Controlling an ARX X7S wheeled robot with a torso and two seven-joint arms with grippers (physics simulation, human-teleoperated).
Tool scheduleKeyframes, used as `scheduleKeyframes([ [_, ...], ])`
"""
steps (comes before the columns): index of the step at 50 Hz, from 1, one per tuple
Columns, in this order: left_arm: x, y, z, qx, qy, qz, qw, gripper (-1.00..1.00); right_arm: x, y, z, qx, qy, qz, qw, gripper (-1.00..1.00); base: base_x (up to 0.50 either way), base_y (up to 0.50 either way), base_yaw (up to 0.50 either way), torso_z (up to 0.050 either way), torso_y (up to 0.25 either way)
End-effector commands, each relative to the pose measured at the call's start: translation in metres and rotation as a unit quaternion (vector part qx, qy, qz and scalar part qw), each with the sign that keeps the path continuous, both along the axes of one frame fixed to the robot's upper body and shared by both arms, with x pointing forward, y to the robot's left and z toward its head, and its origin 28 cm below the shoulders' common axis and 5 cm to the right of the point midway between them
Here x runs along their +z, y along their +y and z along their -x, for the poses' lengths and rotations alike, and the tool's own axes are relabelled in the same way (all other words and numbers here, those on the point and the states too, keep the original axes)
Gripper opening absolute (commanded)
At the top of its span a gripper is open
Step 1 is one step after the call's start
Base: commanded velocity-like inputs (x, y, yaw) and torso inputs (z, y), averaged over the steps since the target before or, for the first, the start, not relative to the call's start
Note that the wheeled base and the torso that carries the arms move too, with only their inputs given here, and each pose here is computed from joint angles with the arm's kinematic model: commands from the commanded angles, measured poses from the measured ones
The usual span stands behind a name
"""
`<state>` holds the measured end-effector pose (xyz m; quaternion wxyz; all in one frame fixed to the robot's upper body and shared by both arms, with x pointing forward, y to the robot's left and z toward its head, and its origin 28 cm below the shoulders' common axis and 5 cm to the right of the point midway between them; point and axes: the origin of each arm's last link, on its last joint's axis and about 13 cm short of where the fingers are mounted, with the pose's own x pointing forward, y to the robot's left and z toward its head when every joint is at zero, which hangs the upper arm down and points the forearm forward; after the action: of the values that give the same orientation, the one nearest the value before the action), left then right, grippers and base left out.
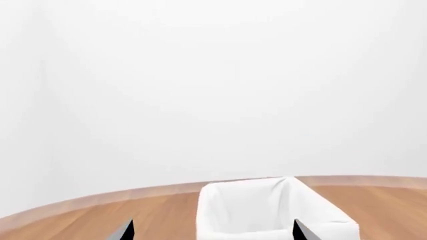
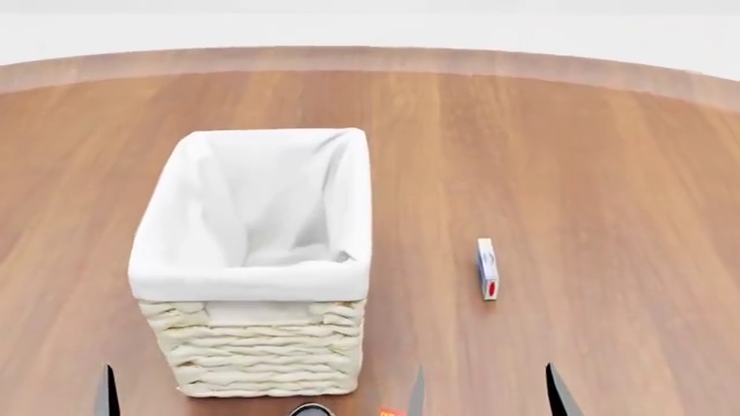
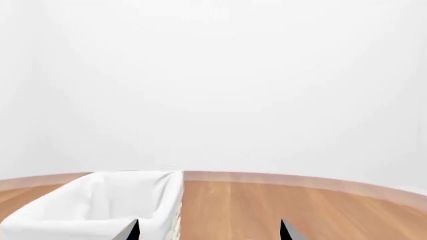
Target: Pick up the alphabet soup and put it in the basket.
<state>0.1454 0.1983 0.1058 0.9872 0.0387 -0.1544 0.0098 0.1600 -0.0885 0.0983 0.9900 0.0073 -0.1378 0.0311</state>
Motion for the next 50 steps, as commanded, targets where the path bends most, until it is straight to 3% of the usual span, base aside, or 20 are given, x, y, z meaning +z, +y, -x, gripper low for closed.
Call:
scheduleKeyframes([
  [1,-0.0008,0.0,-0.0004,0.001,0.001,-0.001,1.0,1.0,-0.0013,-0.0003,-0.0005,-0.002,0.001,0.0,1.0,1.0,0.5,0.0,0.0,0.0,0.0],
  [6,-0.0012,0.0003,-0.0007,0.001,0.003,0.0,1.0,1.0,-0.0019,0.0002,-0.0004,-0.003,0.002,0.002,1.0,1.0,0.0,0.01,0.0,0.0,0.003],
  [38,-0.0025,-0.0001,-0.0013,0.001,0.006,-0.007,1.0,1.0,-0.003,-0.0004,-0.0017,-0.003,0.005,0.0,1.0,1.0,0.0,0.5,0.0,0.0,0.0],
  [40,-0.0025,0.0004,-0.0014,0.002,0.006,-0.005,1.0,1.0,-0.0033,-0.0006,-0.0021,0.005,0.008,-0.014,1.0,1.0,0.0,0.04,0.0,0.0,0.0],
  [50,-0.0046,-0.0005,-0.0031,0.001,0.012,-0.007,1.0,1.0,-0.0018,-0.0018,-0.0016,-0.007,0.001,0.005,1.0,1.0,0.0,0.0,0.0,0.0,0.0],
])
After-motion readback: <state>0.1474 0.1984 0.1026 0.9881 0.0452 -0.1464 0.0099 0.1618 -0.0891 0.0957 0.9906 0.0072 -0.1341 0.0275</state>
